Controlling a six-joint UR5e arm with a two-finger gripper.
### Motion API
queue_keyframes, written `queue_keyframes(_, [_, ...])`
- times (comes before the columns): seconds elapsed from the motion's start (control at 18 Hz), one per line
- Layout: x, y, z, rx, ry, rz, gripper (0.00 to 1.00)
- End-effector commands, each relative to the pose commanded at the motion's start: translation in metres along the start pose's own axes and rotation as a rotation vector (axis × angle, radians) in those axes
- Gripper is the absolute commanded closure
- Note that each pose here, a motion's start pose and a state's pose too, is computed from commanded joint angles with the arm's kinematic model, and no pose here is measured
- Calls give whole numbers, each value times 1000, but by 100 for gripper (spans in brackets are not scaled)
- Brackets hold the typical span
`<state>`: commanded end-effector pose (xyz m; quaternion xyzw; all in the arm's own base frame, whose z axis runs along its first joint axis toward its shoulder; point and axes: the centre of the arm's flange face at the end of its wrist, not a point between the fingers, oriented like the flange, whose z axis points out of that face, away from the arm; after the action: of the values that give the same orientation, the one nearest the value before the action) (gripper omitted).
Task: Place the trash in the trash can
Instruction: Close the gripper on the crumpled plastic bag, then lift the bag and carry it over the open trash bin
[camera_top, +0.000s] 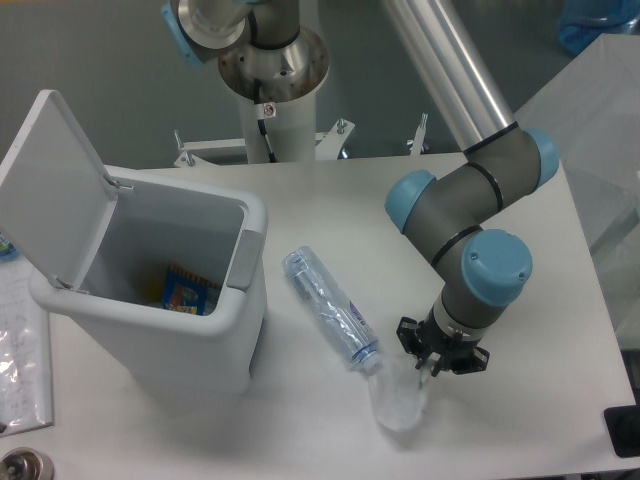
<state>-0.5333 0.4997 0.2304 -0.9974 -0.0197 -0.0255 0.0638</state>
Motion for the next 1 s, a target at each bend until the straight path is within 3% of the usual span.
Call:
queue_keyframes(0.39, [-2, -1, -23, 32, -30, -34, 100])
queue_keyframes(0.61, [-2, 0, -54, 83, -56, -24, 100])
queue_keyframes(1.0, [13, -5, -150, 242, -119, -18, 100])
